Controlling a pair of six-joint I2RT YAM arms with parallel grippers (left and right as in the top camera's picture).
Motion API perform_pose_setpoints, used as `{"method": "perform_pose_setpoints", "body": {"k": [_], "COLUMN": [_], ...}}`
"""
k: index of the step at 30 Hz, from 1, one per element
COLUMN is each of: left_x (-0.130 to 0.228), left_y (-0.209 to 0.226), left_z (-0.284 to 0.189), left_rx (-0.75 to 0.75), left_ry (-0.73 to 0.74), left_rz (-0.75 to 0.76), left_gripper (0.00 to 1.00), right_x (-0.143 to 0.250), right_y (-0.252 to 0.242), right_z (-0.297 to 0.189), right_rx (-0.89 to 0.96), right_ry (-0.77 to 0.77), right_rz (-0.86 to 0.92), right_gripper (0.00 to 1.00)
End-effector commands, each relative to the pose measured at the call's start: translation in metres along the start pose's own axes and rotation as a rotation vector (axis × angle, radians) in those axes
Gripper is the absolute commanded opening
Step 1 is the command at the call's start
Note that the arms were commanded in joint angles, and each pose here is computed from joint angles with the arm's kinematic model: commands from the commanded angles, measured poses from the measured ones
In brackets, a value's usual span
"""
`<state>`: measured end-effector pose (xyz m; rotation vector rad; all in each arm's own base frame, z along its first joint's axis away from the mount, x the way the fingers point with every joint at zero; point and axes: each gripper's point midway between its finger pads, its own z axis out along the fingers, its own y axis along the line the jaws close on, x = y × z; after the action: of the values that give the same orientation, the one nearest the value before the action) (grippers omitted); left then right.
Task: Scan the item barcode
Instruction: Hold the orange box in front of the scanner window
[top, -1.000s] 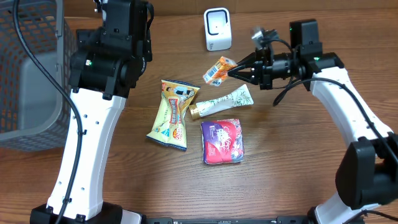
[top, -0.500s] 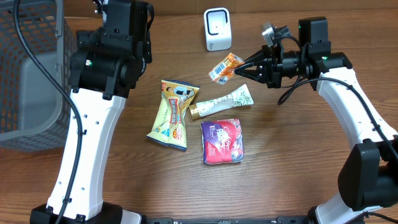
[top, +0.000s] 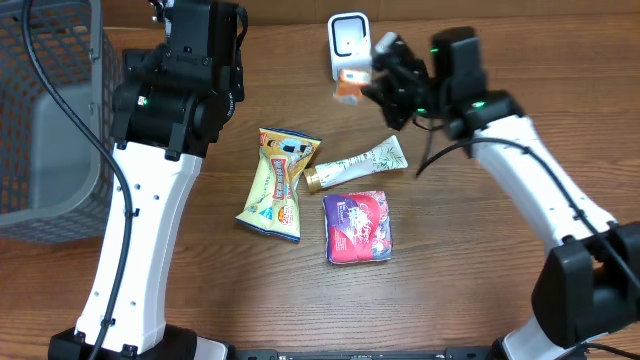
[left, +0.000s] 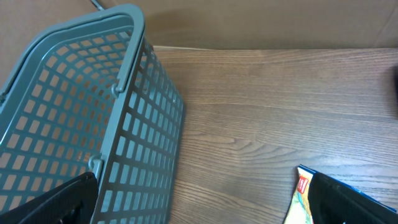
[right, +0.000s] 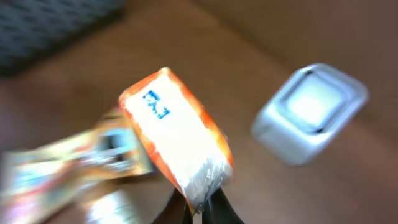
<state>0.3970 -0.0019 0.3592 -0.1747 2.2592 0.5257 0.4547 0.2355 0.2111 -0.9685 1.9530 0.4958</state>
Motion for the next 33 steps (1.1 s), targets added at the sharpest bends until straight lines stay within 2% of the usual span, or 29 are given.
{"method": "perform_pose_setpoints", "body": {"k": [1, 4, 8, 14, 19, 23, 28, 33], "left_x": [-0.003, -0.003, -0.003, -0.004, -0.004, -0.004, -0.004, 0.000], "left_y": [0.006, 0.006, 0.006, 0.005, 0.005, 0.005, 0.005, 0.001], "left_z": [-0.005, -0.005, -0.005, -0.005, -0.005, -0.005, -0.004, -0.001], "left_rx": [-0.012, -0.011, -0.011, -0.007, -0.007, -0.007, -0.007, -0.002], "left_ry": [-0.017, -0.017, -0.017, -0.022, -0.022, -0.021, -0.019, -0.002], "left_rz": [-0.025, -0.025, -0.025, -0.031, -0.033, -0.033, -0.031, -0.045], "left_gripper": [1.00, 1.00, 1.00, 1.00, 1.00, 1.00, 1.00, 1.00], "right_x": [-0.015, -0.018, -0.019, -0.006, -0.013, -0.009, -0.003, -0.002], "right_y": [-0.051, -0.077, -0.103, -0.113, -0.125, -0.120, -0.117, -0.119], "right_z": [-0.013, -0.012, -0.006, 0.021, 0.040, 0.057, 0.070, 0.088], "right_rx": [0.425, 0.621, 0.744, 0.737, 0.811, 0.777, 0.734, 0.724], "right_ry": [0.089, 0.162, 0.219, 0.316, 0.354, 0.371, 0.389, 0.363], "right_rz": [-0.201, -0.379, -0.557, -0.831, -1.087, -1.236, -1.365, -1.373], "right_gripper": [0.04, 0.04, 0.04, 0.04, 0.04, 0.04, 0.04, 0.04]}}
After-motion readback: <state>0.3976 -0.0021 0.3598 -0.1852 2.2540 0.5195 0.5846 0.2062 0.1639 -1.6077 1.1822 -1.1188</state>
